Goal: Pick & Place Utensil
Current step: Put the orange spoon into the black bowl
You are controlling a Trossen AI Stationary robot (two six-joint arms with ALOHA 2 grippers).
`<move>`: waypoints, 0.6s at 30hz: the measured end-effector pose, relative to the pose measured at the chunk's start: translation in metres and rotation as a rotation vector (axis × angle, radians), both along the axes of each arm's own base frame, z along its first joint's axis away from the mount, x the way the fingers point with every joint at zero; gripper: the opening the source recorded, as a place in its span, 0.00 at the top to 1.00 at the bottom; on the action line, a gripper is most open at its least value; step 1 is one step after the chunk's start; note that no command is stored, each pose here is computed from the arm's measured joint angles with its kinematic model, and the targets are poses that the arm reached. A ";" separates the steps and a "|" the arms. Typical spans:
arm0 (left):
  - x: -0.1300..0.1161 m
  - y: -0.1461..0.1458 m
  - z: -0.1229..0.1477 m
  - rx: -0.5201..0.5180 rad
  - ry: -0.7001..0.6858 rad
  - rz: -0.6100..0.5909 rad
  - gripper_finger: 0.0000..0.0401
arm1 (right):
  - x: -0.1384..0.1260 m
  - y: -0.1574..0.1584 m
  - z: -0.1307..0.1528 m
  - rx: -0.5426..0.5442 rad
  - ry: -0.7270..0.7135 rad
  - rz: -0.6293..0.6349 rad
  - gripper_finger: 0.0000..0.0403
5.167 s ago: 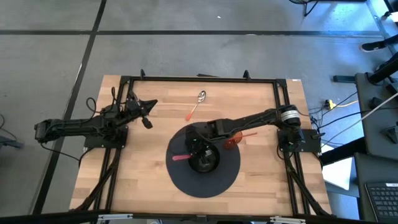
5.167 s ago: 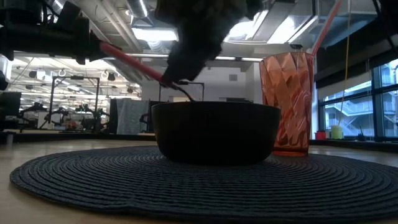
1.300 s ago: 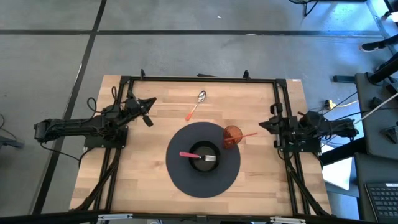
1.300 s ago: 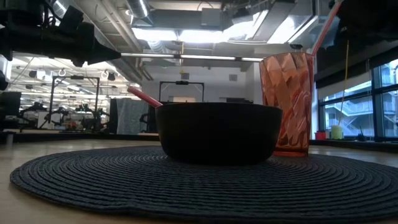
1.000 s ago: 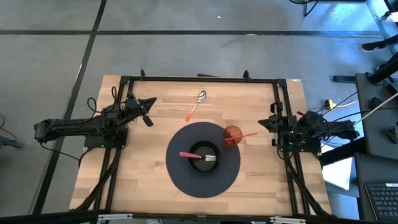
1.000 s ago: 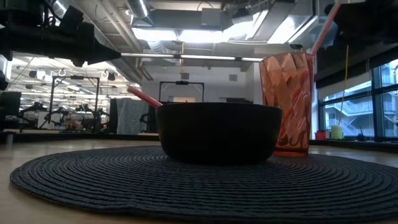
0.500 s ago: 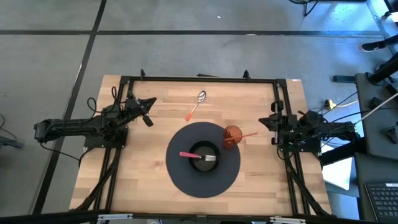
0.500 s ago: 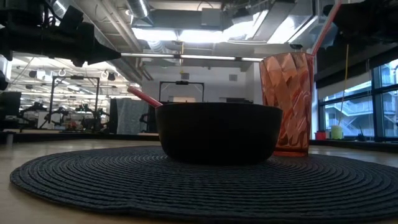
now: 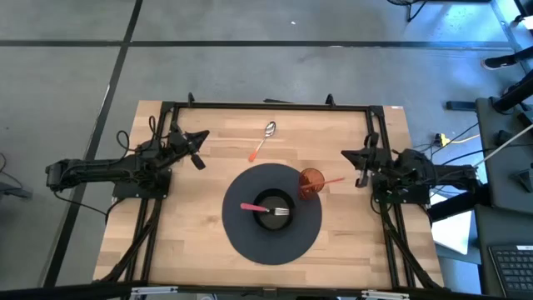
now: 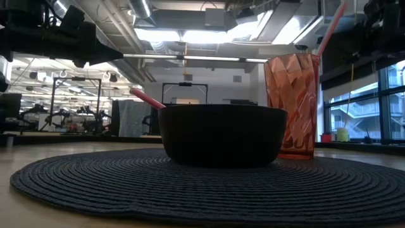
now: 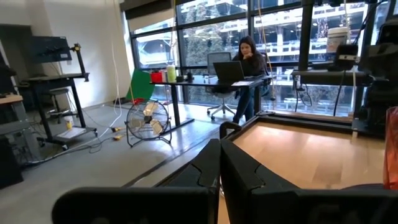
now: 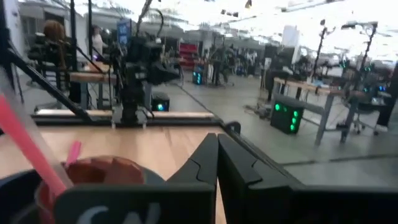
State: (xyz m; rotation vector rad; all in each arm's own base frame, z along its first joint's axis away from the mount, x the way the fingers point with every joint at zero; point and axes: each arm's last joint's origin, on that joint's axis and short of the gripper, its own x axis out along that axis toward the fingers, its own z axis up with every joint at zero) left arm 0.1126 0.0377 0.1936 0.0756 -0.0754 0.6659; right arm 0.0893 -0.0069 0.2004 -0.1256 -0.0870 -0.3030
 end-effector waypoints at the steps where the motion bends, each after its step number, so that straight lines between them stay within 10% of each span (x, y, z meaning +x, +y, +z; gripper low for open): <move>1: 0.000 0.000 0.000 0.000 0.000 0.000 0.99 | 0.000 -0.001 -0.001 0.006 0.005 -0.007 0.99; 18: 0.000 0.000 0.000 -0.072 -0.056 -0.001 0.99 | 0.000 -0.002 -0.001 -0.028 0.013 0.013 0.99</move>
